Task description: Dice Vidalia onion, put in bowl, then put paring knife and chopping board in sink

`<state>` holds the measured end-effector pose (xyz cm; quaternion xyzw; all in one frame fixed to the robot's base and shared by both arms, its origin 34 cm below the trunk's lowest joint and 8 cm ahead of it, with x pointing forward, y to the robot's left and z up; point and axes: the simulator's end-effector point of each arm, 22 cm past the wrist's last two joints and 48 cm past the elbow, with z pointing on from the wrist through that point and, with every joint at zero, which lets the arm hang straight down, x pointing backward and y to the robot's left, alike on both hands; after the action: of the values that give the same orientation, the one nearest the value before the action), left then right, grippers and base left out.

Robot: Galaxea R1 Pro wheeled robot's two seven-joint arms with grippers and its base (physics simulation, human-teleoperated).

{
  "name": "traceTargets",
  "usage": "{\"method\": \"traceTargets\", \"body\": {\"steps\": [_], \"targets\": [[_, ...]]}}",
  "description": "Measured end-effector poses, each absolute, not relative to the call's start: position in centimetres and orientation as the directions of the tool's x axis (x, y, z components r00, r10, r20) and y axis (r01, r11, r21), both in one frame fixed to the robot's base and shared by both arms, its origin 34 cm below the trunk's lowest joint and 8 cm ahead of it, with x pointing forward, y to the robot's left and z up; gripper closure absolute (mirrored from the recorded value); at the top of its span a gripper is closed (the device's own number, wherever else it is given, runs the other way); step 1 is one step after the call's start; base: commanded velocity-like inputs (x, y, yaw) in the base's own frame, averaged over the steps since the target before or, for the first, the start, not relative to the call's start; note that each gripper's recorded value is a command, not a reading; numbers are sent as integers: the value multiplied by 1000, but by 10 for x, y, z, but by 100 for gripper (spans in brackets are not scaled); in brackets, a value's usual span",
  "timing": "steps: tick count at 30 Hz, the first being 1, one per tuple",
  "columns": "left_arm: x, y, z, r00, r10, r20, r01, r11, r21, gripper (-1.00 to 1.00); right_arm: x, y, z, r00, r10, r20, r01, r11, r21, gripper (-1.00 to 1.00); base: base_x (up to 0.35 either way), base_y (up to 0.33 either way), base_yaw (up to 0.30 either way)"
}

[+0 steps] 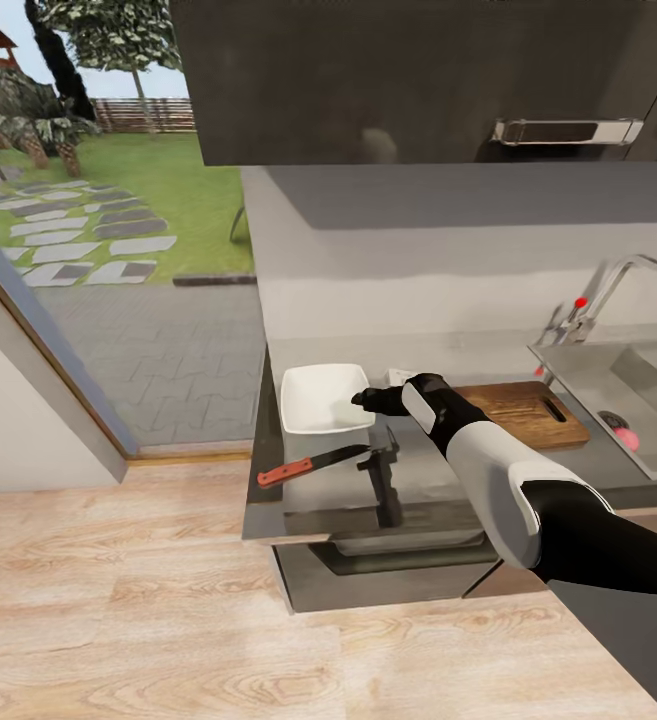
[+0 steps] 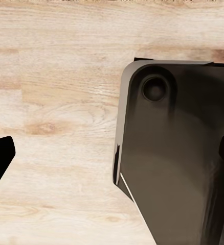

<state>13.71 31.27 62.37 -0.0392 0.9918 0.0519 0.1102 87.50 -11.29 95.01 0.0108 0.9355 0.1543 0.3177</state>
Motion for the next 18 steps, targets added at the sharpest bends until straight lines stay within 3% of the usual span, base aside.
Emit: {"method": "traceTargets", "body": {"steps": [18], "targets": [[148,313,625,-966,-66,-250,-92,992,91,-100,876,-113,971,-781,118,-613,-86,952,293,-100,-2,0,0]]}}
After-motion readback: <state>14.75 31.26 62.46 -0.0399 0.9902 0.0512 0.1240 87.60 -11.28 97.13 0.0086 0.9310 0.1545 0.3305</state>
